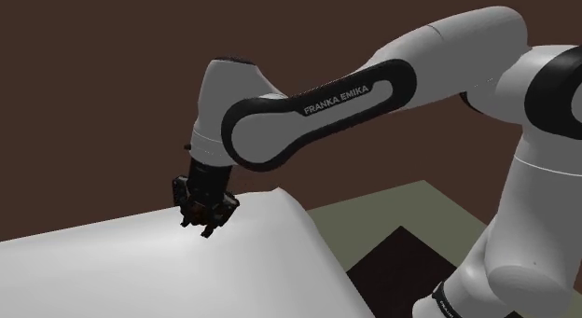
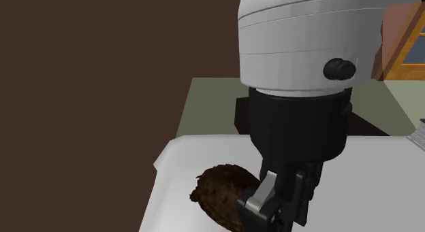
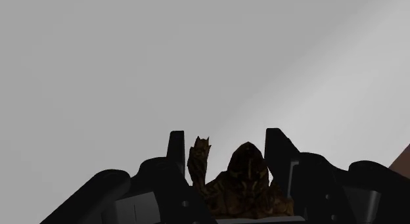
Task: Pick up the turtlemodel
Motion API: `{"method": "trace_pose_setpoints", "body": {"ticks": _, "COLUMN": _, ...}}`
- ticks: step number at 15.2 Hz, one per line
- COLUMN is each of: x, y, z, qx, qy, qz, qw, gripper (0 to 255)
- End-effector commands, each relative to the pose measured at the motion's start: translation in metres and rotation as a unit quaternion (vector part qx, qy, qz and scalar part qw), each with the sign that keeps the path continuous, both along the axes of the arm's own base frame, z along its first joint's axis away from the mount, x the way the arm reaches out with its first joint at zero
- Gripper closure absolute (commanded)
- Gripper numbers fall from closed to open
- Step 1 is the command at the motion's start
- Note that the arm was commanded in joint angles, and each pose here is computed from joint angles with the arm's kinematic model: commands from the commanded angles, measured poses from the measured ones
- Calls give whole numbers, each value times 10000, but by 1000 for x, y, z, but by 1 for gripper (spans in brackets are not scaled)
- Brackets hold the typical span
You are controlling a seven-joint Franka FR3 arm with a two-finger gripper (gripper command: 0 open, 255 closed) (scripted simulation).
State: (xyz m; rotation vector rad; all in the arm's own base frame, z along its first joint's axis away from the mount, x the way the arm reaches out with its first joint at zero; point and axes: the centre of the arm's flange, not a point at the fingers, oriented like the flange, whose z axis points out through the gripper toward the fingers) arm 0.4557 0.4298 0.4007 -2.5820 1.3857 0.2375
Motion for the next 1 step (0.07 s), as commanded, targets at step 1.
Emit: {"method": "trace_pose_setpoints", "body": {"ticks": 1, "x": 0, "y": 0, "z": 3, "qx": 0, "qy": 1, "qz": 0, "qw": 10000, "gripper": 255}}
